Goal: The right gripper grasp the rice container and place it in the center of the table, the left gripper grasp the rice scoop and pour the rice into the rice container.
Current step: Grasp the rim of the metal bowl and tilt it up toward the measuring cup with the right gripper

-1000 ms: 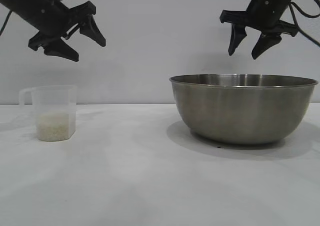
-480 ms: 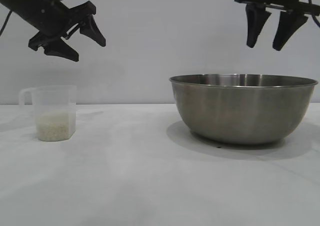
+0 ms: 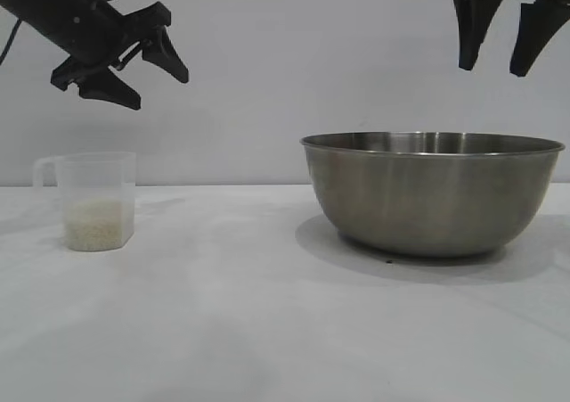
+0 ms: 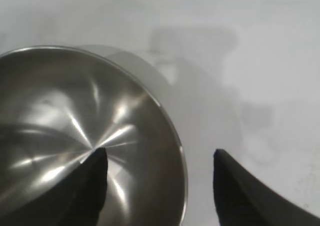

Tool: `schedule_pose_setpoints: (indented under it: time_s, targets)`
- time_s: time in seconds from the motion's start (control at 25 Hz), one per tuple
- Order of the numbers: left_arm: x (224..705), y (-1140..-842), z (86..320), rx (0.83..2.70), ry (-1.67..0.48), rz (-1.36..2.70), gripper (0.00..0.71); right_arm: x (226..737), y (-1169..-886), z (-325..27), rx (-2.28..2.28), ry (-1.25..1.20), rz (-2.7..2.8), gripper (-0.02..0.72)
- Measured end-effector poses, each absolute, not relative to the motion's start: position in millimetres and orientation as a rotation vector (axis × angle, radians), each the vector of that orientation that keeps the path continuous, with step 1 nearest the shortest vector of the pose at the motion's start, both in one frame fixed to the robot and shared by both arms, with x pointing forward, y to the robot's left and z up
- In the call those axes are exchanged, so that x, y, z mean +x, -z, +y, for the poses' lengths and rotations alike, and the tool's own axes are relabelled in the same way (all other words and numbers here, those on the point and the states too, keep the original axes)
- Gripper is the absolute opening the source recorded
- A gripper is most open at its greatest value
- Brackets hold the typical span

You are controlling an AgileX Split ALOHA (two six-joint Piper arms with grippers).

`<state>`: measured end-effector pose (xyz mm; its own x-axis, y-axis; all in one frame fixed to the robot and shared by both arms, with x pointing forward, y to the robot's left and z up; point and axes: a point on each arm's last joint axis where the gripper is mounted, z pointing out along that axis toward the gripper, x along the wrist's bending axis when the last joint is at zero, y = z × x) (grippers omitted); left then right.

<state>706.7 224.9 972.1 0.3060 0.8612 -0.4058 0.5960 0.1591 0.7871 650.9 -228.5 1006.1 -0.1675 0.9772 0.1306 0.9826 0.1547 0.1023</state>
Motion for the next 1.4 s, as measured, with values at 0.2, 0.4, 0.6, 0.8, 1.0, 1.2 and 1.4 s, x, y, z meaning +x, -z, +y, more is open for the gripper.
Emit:
schedule_pose_setpoints:
  time_s: [0.2,0.4,0.6,0.8,1.0,1.2,1.4]
  targets:
    - [706.7,-972.1,224.9,1.535,-0.321,1.388,0.513,649.2,-990.6,-228.7,-1.989,0.198,-2.340,0.387]
    - [706.7,-972.1,224.9,1.535,-0.321,1.388,0.513,655.9,-956.3,-227.3,-1.966,0.114,-2.294,0.387]
    - [706.7,-972.1,224.9,1.535,-0.321,1.388,0.513,657.9,-939.0,-227.0,-1.954,0.071,-2.273,0.209]
    - [706.7,-972.1,224.9,1.535,-0.321,1.388,0.513,658.3,-938.1,-227.7,-1.923,0.073,-2.301,0.000]
    - [706.7,-972.1,224.9,1.535,-0.320,1.387,0.513,658.3,-939.0,-222.3,-1.856,0.146,-2.304,0.000]
    - [706.6,-972.1,224.7,1.535,-0.318,1.386,0.513,658.1,-942.4,-212.9,-1.792,0.266,-2.258,0.000]
    - [706.6,-972.2,224.7,1.535,-0.318,1.386,0.513,657.2,-952.9,-208.3,-1.764,0.351,-2.246,0.000]
